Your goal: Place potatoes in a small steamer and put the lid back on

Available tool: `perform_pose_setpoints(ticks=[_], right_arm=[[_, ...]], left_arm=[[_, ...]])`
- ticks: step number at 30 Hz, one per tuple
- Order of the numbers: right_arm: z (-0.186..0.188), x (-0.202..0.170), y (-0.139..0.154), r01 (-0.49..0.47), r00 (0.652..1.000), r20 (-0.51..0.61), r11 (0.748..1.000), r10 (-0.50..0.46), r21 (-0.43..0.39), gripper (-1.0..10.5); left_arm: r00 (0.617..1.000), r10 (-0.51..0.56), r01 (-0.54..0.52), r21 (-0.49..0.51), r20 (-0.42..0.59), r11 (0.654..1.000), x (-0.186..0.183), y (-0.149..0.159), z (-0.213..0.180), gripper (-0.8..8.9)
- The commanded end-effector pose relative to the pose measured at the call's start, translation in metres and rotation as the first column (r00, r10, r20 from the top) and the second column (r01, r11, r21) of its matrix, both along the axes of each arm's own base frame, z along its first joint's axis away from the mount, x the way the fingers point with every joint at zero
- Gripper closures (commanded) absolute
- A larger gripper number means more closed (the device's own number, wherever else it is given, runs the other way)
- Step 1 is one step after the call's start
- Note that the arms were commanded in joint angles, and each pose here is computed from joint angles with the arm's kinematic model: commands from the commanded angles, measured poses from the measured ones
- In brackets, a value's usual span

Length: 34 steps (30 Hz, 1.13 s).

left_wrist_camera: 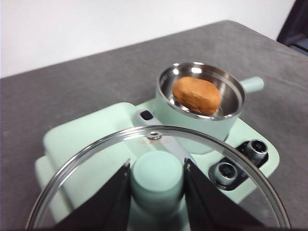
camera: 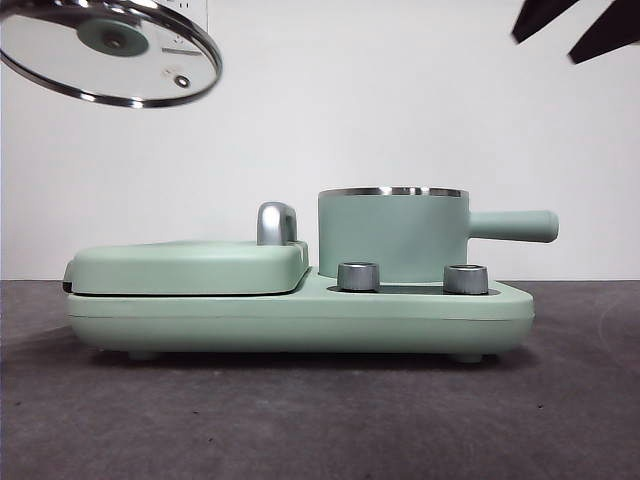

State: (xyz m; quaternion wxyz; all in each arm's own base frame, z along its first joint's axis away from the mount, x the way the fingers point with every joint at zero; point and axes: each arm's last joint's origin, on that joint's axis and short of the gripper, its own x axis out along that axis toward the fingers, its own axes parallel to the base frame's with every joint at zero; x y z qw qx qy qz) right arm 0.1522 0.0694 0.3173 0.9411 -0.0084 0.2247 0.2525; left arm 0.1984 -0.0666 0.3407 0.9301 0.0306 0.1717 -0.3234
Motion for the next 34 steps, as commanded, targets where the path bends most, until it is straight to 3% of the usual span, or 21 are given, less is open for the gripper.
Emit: perform_pose_setpoints(ticks=[1,15,34], right_arm=[[0.002,-0.010,-0.003,0.007,1.000,0.012,1.000,-0.007,0.026,6.2],[0.000,-0.029,-0.011,0.004,0.999,-0.039,1.000,-0.004,0.008,6.2],[-0.004,-0.031,-0.012,0.004,0.997,-0.079,1.000,-0.005,-0.010,6.2]], left_arm=[[0.998,-0.026,0.027,-0.016,0.048,1.000,0.007,-0.008,0.005,8.04],[0.967,-0.156,0.171,-0.060,0.201,0.984,0.059,-0.065,-0.014,8.04],[0.931,-0.284,0.297,-0.022,0.228,0.955,0.151,-0.164,-0.023,8.04]])
